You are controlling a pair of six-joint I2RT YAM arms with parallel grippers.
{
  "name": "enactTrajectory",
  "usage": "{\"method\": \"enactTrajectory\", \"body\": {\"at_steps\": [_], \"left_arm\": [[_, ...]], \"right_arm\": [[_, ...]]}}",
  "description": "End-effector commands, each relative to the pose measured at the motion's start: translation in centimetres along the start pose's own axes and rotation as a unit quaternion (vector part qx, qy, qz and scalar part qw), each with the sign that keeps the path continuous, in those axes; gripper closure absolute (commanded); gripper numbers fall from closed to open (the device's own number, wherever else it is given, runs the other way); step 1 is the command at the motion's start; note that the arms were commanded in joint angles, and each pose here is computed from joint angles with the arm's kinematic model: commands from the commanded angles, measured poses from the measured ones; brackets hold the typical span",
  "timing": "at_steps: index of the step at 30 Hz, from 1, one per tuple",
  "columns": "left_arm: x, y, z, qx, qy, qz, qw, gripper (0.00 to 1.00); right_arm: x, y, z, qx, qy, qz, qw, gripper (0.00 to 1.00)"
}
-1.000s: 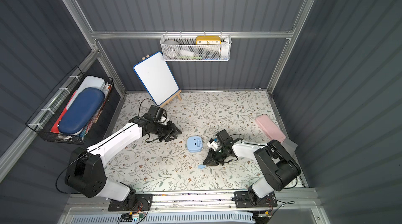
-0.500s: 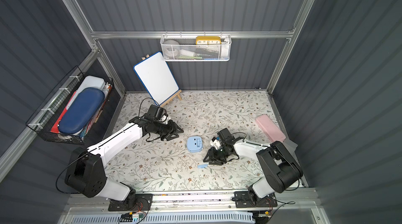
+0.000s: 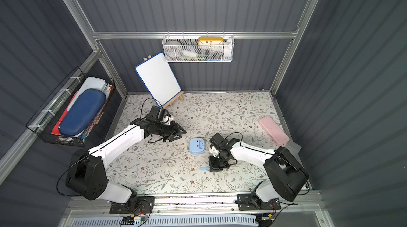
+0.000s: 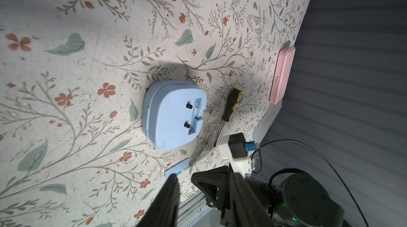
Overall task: Remove the battery from the alarm
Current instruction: Pick up the cover from the center of the board.
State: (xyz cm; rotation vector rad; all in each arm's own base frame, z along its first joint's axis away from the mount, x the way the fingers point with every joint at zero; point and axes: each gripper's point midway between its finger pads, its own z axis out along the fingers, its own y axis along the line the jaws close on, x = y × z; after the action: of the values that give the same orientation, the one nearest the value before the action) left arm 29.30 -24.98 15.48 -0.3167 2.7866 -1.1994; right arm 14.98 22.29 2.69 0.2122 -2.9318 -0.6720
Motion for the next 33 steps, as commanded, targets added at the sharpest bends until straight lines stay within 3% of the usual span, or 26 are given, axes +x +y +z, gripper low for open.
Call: {"method": "enactTrajectory", "body": {"at_steps": [1,15,28,33], "left_arm": [[0.0,0.0,-0.2,0.004,0.003,0.012,1.000,0.58],[-0.2,0.9,-1.1,-0.003,-0.010,0.004,1.000,0.58],[-0.3,1.3,-1.2,-0.003,-0.011,0.006,1.000,0.58],[-0.4,1.5,-1.4,-0.005,-0.016,0.004,1.000,0.58]], "right_arm": [[-0.2,-0.5,0.4,0.028,0.003,0.013,1.000,1.00],[-3.7,-1.1,1.0,0.076,-0.031,0.018,0.996,1.00],[-6.8,2.7,0.5,0.034,-0.048,-0.023,0.998,1.00],[-6.3,1.1,-1.2,0.086,-0.072,-0.017,0.994,1.00]]}}
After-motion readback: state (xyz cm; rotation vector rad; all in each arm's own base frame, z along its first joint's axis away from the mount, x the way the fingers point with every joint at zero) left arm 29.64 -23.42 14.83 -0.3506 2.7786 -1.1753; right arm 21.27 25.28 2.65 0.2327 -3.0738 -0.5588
